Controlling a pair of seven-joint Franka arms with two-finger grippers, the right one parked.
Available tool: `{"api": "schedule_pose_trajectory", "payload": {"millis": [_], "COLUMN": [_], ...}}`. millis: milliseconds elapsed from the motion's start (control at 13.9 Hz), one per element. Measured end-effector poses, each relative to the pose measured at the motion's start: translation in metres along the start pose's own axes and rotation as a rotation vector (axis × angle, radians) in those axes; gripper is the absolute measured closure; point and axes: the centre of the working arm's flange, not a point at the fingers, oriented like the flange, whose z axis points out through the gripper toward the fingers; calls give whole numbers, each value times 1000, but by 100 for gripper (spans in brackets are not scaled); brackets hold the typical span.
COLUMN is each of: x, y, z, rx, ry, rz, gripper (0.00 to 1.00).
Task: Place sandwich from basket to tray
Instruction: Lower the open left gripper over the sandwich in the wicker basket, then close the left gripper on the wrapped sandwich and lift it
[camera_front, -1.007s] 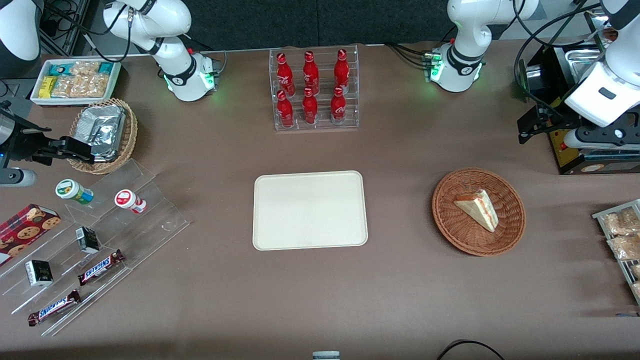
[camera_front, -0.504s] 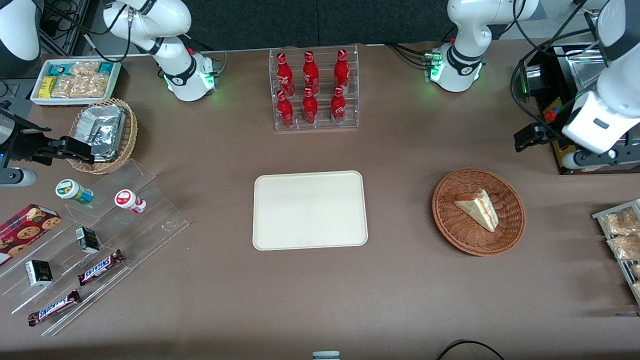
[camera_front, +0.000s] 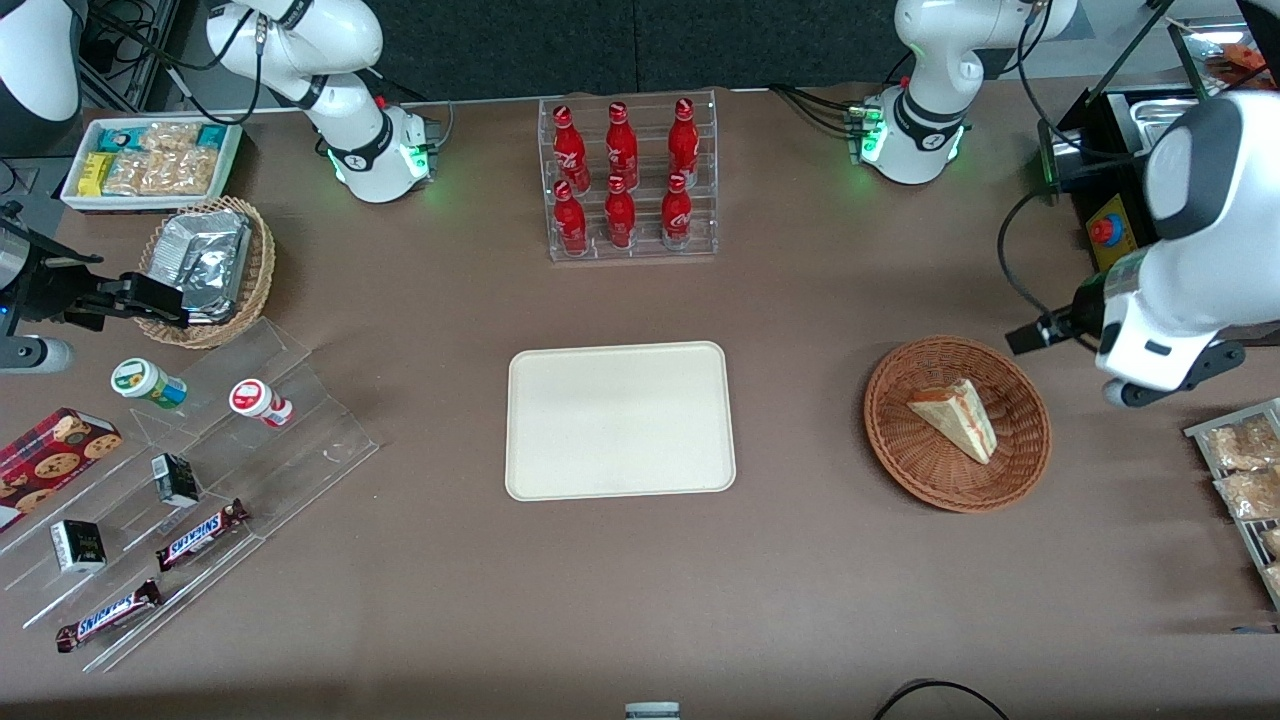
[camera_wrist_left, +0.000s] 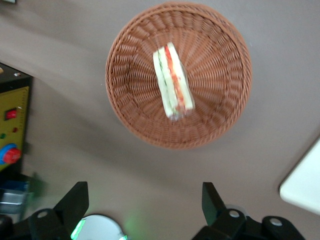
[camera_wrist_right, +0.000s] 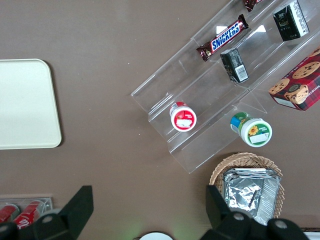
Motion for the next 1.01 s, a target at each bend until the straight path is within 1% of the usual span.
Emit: {"api": "schedule_pose_trajectory", "payload": {"millis": [216,360,504,647,863,1007], "x": [13,17,19,20,21,22], "y": [6,10,12,14,16,17], "z": [47,81,113,141,172,190], "rx": [-41,-68,-90,-104,-107,-119], "ry": [57,90,114,129,126,140], "rz": [-145,-187,-204,-208,-214,-215], "gripper": [0,0,0,0,0,0]}}
